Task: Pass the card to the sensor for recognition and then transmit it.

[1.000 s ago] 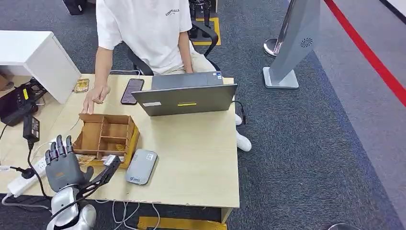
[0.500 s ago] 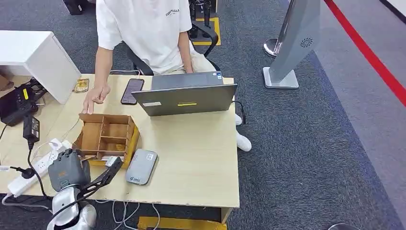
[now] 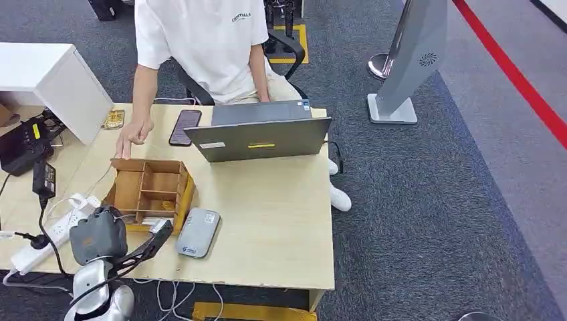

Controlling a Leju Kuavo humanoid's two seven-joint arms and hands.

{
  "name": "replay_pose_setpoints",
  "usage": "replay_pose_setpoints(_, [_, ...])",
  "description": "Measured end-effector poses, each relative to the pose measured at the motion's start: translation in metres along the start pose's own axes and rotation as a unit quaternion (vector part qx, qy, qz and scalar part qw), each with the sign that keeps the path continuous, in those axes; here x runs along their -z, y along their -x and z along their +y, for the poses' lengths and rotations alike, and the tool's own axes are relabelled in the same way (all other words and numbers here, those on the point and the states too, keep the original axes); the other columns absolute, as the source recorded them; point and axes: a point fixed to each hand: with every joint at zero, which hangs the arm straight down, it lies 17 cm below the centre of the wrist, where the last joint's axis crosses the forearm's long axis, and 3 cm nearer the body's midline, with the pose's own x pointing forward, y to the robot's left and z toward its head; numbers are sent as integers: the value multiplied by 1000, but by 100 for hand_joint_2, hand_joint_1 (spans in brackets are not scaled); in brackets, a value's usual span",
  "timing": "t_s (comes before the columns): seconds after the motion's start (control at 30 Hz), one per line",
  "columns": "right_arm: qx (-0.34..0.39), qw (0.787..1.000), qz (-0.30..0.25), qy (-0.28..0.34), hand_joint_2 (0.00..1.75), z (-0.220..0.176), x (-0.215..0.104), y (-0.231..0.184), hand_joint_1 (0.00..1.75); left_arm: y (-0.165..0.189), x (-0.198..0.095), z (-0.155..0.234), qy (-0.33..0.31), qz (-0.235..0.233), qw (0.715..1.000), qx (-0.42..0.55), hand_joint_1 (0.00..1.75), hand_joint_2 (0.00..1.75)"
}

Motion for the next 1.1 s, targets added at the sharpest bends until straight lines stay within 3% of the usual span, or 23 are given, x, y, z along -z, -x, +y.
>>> replay_pose_setpoints(0.27, [1, 1000, 0, 0, 175, 0, 0, 0, 0, -4, -1, 6, -12, -8, 1000, 3, 175, 175])
replay_pose_setpoints(0.43, [4, 1000, 0, 0, 175, 0, 0, 0, 0, -27, -7, 27, -36, -38, 999, -2, 175, 175])
replay_pose_setpoints(0.67, [10, 1000, -1, 0, 175, 0, 0, 0, 0, -87, -16, 97, -100, -110, 989, -22, 175, 175])
replay_pose_setpoints(0.93, [16, 1000, -1, 0, 175, 0, 0, 0, 0, -115, -29, 143, -149, -152, 976, -40, 175, 175])
replay_pose_setpoints(1.1, [9, 1000, -7, 0, 175, 0, 0, -1, 0, -138, -32, 215, -218, -178, 959, -36, 175, 175])
